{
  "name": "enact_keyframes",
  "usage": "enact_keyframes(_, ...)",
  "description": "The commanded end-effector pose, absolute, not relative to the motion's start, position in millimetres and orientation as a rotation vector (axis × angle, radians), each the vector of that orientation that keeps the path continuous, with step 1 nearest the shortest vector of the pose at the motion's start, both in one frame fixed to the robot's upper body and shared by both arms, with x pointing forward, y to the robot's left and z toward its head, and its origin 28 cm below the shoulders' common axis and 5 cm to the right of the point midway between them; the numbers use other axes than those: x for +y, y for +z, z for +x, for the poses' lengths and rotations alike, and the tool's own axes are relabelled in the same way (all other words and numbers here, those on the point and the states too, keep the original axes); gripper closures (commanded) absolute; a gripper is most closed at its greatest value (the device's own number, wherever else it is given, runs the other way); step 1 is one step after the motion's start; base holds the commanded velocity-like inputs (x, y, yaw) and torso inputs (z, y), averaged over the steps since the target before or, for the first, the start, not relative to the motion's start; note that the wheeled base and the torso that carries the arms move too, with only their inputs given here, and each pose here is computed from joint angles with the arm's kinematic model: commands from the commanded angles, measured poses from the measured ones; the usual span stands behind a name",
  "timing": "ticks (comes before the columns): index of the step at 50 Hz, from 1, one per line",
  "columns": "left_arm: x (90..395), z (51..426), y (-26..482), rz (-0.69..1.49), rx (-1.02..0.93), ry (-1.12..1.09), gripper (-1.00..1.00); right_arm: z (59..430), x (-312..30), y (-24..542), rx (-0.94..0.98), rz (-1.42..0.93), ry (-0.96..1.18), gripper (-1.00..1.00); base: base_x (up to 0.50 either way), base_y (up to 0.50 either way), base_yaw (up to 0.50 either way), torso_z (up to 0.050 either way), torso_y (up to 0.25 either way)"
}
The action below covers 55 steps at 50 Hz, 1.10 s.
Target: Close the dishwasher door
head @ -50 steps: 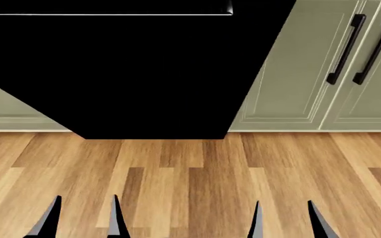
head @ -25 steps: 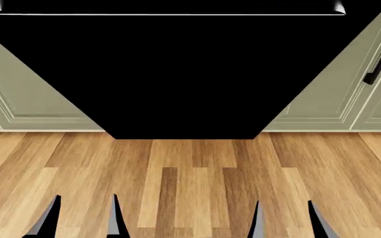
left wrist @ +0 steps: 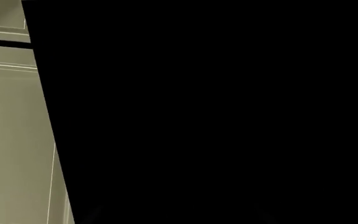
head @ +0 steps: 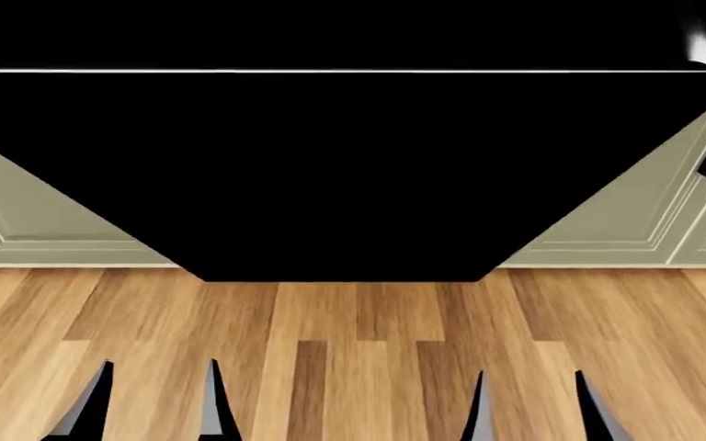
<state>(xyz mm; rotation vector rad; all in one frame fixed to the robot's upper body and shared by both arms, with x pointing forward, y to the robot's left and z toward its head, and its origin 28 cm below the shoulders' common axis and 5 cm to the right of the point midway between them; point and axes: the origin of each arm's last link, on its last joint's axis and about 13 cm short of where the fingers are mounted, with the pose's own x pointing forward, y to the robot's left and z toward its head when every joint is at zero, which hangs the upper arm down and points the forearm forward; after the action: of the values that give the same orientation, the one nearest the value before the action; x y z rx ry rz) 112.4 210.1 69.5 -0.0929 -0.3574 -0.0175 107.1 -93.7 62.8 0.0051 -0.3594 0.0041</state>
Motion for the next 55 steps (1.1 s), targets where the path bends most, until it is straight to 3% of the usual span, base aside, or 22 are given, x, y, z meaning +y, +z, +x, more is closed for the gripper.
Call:
enact_keyframes(1, 210.2, 113.0, 68.6, -0.092, -0.358, -0.017, -1.00, 106.9, -93.9, 63.3, -0.367, 0.007, 0.004, -1.00, 0.43, 0.00, 0.00, 0.000, 0.000)
enact_keyframes(38, 210.1, 113.4, 68.9, -0.090, -0.359, -0.019, -1.00, 107.1, -93.7, 62.9, -0.363, 0.006, 0.001, -1.00, 0.27, 0.00, 0.00, 0.000, 0.000)
enact_keyframes(55, 210.7, 115.3, 66.2, -0.090, -0.359, -0.018, -1.00, 107.2, -94.2, 63.0, -0.361, 0.008, -0.001, -1.00, 0.05, 0.00, 0.00, 0.000, 0.000)
